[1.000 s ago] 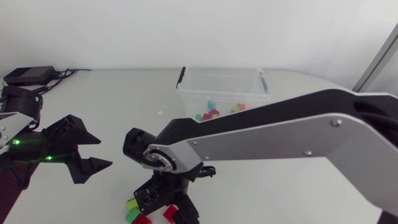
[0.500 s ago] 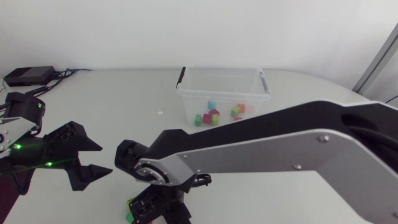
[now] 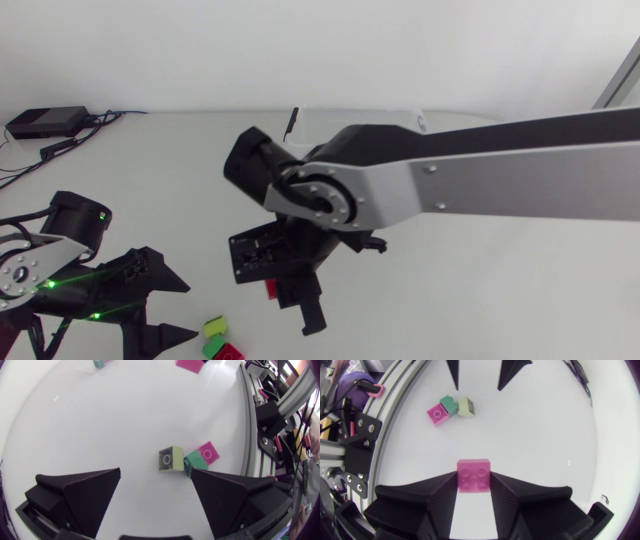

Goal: Pick up the duplo bricks and place them in the container

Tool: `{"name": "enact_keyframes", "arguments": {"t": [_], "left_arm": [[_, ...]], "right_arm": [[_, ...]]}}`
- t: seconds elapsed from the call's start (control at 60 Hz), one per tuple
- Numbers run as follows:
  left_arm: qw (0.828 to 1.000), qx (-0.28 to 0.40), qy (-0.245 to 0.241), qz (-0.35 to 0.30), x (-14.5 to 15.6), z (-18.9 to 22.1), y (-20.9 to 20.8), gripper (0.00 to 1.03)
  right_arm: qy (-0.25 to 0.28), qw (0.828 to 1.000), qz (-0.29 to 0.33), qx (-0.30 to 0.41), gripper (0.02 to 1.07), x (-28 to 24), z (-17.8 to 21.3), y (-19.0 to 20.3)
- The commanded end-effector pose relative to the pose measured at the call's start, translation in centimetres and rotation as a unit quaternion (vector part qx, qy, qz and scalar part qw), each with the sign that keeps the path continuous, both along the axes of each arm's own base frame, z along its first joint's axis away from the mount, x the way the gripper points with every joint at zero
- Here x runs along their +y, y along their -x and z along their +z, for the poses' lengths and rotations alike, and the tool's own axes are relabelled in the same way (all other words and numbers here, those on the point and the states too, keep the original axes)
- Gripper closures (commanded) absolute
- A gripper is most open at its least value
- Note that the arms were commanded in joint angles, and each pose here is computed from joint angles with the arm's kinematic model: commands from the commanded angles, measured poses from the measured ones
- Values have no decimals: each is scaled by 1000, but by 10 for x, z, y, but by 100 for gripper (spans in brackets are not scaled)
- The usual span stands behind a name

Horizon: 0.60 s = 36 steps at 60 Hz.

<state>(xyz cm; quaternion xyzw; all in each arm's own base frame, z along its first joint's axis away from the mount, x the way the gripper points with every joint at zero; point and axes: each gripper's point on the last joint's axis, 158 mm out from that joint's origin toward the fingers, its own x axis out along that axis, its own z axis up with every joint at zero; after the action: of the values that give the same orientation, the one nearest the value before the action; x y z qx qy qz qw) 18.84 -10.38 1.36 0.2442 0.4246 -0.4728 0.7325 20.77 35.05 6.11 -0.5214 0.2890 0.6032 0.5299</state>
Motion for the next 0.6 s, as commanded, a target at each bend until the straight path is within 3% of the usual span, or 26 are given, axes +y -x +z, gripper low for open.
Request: {"name": "enact_keyframes", "arguments": {"t": [0.0, 0.35, 0.583], "left_arm": [[1000, 9, 9, -1, -7, -5, 10, 5], [1000, -15, -3, 2, -18, -25, 0, 5], [998, -38, -43, 6, -11, -33, -9, 5]], "right_arm": [[-8, 1000, -28, 8, 101, -15, 3, 0], [-59, 995, -84, -14, 101, -48, 48, -11], [-124, 979, -146, -67, 101, -69, 111, -58]]}}
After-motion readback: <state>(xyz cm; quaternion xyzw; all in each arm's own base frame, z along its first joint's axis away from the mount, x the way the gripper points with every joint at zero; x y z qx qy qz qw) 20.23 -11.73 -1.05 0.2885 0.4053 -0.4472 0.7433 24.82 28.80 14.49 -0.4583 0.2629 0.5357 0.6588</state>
